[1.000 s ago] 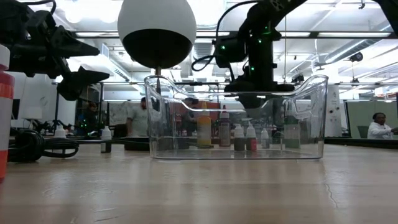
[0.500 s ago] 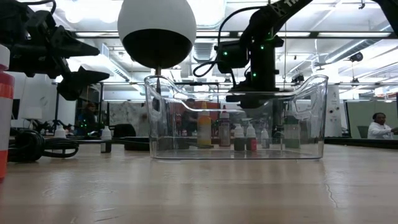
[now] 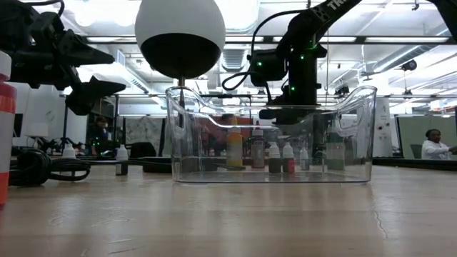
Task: Pick & Place food coloring
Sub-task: Put the small pink food coloring bottle into the transparent bin
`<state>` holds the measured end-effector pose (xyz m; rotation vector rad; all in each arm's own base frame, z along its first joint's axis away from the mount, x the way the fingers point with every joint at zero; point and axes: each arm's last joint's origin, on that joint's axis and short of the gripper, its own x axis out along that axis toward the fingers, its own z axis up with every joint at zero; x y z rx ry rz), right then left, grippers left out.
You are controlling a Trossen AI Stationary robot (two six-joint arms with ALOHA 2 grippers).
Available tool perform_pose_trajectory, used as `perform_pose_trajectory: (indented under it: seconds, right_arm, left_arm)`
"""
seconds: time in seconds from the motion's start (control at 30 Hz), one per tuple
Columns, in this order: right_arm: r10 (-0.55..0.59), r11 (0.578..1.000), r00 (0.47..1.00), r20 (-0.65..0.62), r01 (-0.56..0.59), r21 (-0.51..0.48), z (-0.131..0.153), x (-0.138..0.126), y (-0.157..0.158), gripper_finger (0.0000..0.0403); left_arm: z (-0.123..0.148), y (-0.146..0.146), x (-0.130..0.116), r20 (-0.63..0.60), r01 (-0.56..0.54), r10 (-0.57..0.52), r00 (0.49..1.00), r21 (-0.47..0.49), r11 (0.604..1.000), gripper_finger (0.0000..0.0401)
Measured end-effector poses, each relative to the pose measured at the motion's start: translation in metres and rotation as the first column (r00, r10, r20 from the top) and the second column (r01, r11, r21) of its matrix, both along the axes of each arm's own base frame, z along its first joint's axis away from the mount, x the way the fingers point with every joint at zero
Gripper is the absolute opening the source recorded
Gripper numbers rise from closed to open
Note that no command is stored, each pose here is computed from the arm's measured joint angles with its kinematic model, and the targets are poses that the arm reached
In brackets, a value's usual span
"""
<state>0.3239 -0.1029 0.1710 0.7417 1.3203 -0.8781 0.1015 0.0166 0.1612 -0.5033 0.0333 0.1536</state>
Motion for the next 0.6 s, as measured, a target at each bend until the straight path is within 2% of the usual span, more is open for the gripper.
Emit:
perform_pose_trajectory:
  seconds: [0.33,0.6]
  right_arm:
    - [0.004,1.000,1.000,-0.009,-0.004,0.002,-0.0030,-0.0019,0.0004,0.0247]
    - [0.031,1.000,1.000,-0.006,-0.031,0.005,-0.0031,-0.0014,0.0005,0.0192]
  left_arm:
    - [0.0000,0.0000,0.0000,0.000,0.000,0.000,1.000,0.000,1.000,0.0279]
    - [0.0000,0.0000,0.0000,0.000,0.000,0.000,1.000,0.000,1.000,0.0279]
